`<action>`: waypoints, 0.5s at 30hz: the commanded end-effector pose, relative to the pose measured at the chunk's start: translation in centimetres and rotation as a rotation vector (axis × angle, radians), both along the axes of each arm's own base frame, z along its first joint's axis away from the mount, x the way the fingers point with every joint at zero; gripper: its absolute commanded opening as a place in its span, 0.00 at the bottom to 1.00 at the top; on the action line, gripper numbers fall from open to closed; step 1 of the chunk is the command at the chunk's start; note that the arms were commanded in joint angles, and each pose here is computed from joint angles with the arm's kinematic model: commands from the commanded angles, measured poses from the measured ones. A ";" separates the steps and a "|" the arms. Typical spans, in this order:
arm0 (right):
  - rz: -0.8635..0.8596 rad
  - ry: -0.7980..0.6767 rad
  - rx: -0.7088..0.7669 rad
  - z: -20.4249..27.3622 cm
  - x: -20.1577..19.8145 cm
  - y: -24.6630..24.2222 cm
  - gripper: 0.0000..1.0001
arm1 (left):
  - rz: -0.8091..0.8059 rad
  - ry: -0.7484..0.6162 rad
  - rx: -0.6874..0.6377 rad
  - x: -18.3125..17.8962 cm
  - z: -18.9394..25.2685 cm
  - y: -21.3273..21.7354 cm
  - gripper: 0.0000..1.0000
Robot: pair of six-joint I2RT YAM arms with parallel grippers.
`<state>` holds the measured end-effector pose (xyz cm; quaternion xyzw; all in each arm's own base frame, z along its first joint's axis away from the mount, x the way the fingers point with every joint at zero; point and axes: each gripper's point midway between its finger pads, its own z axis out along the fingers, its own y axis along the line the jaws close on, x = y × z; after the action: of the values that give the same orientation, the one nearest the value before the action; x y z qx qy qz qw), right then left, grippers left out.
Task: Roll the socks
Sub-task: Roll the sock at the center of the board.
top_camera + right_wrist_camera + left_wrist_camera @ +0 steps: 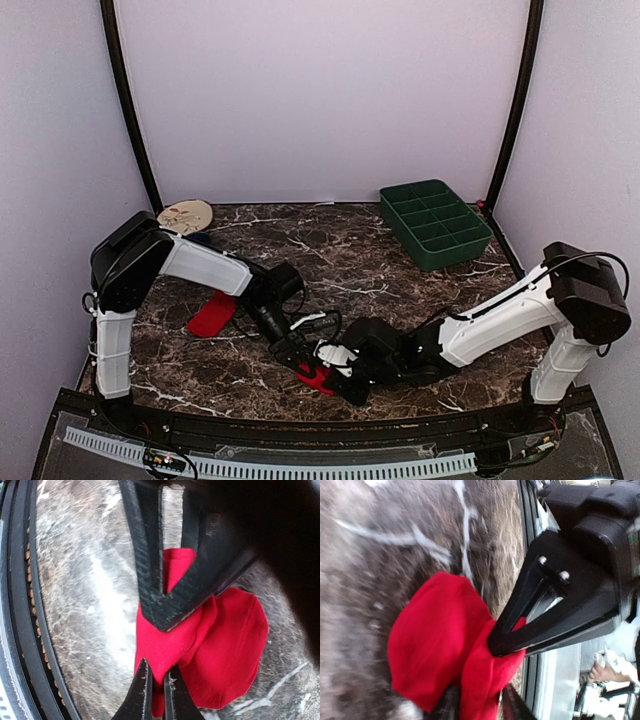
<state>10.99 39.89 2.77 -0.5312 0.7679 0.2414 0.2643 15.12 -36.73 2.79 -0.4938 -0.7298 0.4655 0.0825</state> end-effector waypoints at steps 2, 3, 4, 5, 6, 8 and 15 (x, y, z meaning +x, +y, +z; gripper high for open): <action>-0.047 0.104 0.009 -0.5 0.5 -0.9 0.00 | 0.107 -0.138 -0.067 3.4 1.0 -0.6 0.41; -0.057 0.122 0.014 -0.6 0.7 -1.1 0.00 | 0.110 -0.145 -0.074 3.4 1.2 -0.7 0.44; -0.068 0.139 0.021 -0.6 1.0 -1.2 0.00 | 0.112 -0.149 -0.078 3.4 1.2 -0.6 0.46; -0.078 0.153 0.029 -0.6 1.2 -1.4 0.00 | 0.115 -0.153 -0.079 3.4 1.2 -0.6 0.48; -0.090 0.166 0.038 -0.5 1.4 -1.6 0.00 | 0.119 -0.160 -0.076 3.4 1.1 -0.4 0.49; -0.110 0.191 0.059 -0.3 1.8 -1.8 0.00 | 0.130 -0.175 -0.072 3.4 0.9 -0.1 0.51; -0.143 0.297 0.110 0.1 2.3 -1.9 0.00 | 0.225 -0.335 -0.099 5.1 1.5 0.7 0.58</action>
<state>13.82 38.55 2.85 -0.4445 0.8098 0.3093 0.2258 17.85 -36.50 3.65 -0.4842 -0.7438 0.4596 -0.0335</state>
